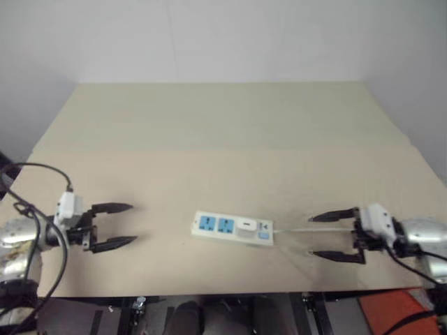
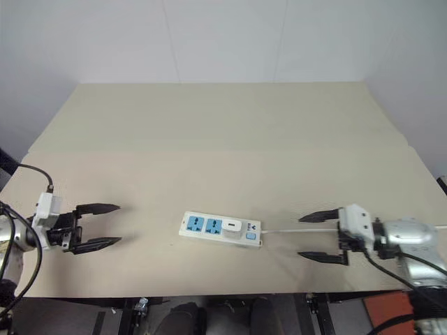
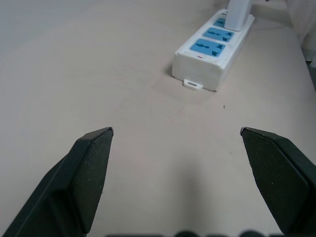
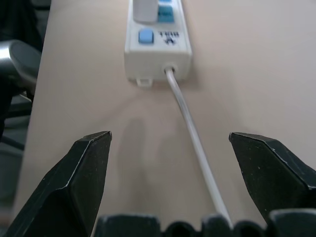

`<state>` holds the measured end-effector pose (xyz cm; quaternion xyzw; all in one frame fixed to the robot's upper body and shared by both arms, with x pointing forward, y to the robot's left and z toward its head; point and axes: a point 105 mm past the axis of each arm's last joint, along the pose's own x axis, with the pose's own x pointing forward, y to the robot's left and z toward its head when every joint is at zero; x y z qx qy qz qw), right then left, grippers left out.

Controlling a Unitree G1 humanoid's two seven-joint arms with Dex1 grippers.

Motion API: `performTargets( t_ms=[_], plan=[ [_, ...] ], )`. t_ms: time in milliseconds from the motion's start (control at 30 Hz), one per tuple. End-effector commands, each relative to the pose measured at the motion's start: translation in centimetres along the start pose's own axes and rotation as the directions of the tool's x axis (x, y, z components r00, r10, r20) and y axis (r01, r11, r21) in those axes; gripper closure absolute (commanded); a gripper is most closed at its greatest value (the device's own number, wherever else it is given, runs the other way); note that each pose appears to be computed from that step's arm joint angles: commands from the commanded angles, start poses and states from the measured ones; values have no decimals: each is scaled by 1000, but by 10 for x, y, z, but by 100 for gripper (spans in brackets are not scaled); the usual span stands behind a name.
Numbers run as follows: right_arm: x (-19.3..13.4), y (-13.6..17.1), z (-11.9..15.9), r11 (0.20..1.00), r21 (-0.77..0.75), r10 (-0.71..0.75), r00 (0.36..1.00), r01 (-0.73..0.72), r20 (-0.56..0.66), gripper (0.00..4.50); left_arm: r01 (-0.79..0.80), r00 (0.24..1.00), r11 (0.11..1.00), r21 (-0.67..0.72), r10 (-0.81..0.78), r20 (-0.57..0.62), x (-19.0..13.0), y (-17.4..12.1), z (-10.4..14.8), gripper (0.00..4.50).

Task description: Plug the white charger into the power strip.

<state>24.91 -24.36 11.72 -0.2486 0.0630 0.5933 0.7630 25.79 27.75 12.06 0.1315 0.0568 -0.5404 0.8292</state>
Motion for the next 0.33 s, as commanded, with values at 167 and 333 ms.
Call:
performTargets(
  t_ms=[167, 333],
  plan=[
    [-6, 2, 14, 999, -32, -23, 999, 23, 24, 4, -14, 1000, 999, 40, 13, 15, 3, 4, 10, 0],
    [-6, 8, 15, 999, -9, -41, 999, 41, 27, 4, 3, 999, 999, 41, -4, 31, 10, 4, 13, 0]
  ],
)
